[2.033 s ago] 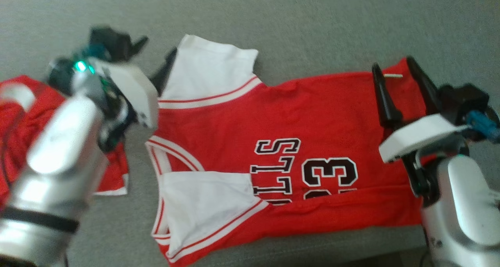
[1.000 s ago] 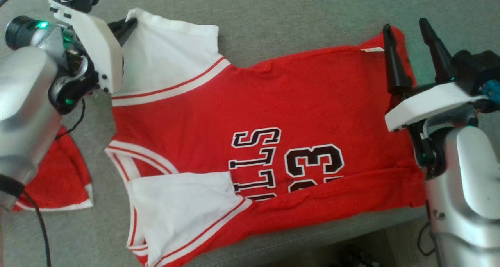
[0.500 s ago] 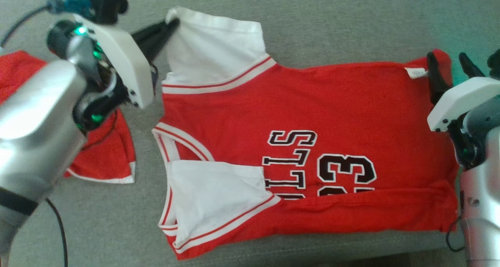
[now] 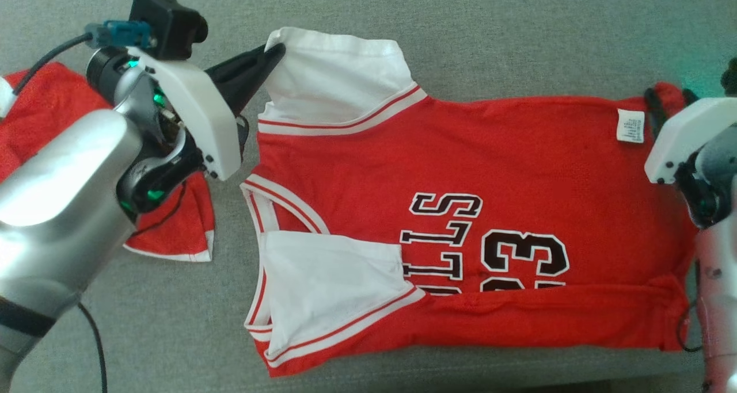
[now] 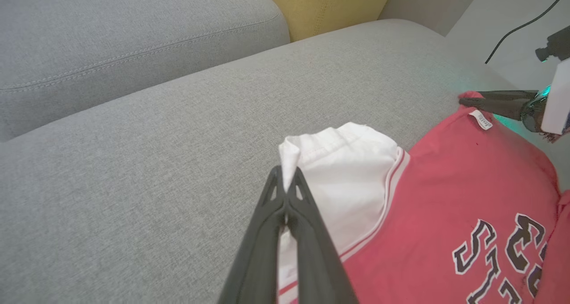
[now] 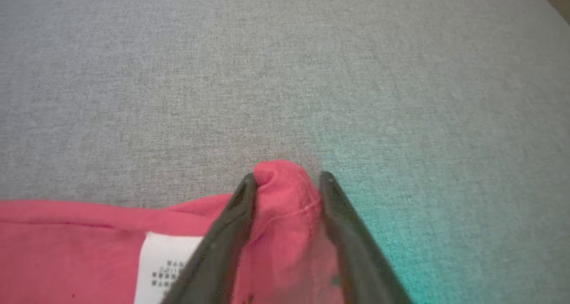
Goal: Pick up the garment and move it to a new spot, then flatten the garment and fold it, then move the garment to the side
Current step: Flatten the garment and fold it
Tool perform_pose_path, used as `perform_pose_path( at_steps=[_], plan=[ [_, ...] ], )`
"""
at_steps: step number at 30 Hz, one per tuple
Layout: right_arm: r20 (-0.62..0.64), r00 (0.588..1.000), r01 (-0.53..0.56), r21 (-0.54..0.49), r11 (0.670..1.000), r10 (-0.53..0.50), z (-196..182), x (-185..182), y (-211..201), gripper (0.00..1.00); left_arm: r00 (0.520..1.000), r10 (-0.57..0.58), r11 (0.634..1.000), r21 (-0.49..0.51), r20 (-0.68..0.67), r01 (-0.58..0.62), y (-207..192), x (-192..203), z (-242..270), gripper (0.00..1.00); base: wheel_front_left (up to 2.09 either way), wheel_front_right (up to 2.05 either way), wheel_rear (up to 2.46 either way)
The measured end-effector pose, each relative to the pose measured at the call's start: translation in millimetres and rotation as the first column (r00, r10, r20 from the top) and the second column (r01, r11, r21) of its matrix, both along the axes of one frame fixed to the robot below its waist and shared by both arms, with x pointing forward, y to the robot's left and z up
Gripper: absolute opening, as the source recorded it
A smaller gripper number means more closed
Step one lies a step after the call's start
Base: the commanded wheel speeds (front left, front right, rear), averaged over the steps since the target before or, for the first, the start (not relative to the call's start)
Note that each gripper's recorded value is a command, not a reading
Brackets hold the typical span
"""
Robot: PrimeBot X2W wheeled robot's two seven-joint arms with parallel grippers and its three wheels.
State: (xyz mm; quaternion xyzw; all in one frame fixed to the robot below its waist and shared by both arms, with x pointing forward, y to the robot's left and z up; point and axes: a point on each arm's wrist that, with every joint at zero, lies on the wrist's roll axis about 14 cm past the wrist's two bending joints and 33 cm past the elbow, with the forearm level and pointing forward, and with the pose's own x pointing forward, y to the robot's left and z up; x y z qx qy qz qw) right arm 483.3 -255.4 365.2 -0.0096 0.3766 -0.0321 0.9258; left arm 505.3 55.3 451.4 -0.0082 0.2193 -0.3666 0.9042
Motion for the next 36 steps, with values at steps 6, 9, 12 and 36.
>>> perform_pose_path(
  at_steps=[6, 9, 12, 36],
  plan=[
    [0.022, 1.0, 0.0, 0.014, 1.0, 0.0, 6, 2, 2, 0.0, 0.999, 0.042, 0.999, -0.013, 0.02, -0.042, 4, 3, 2, 0.0, 0.0, 0.0, 0.0],
    [0.071, 0.997, 0.014, 0.025, 1.0, -0.015, 16, 8, -1, 0.0, 0.994, 0.094, 0.995, -0.033, 0.06, -0.092, 10, 15, 10, 0.0, 0.0, 0.0, 0.0],
    [0.153, 0.987, 0.035, 0.03, 0.999, -0.039, 35, 23, -7, 0.0, 0.989, 0.123, 0.992, -0.041, 0.08, -0.12, 14, 22, 11, 0.0, 0.0, 0.0, 0.0],
    [0.428, 0.903, 0.047, 0.001, 0.999, -0.043, 94, 74, -1, 0.0, 0.934, 0.16, 0.987, -0.068, 0.319, -0.146, 1, 72, 57, 0.0, 0.0, 0.0, 0.0]
  ],
)
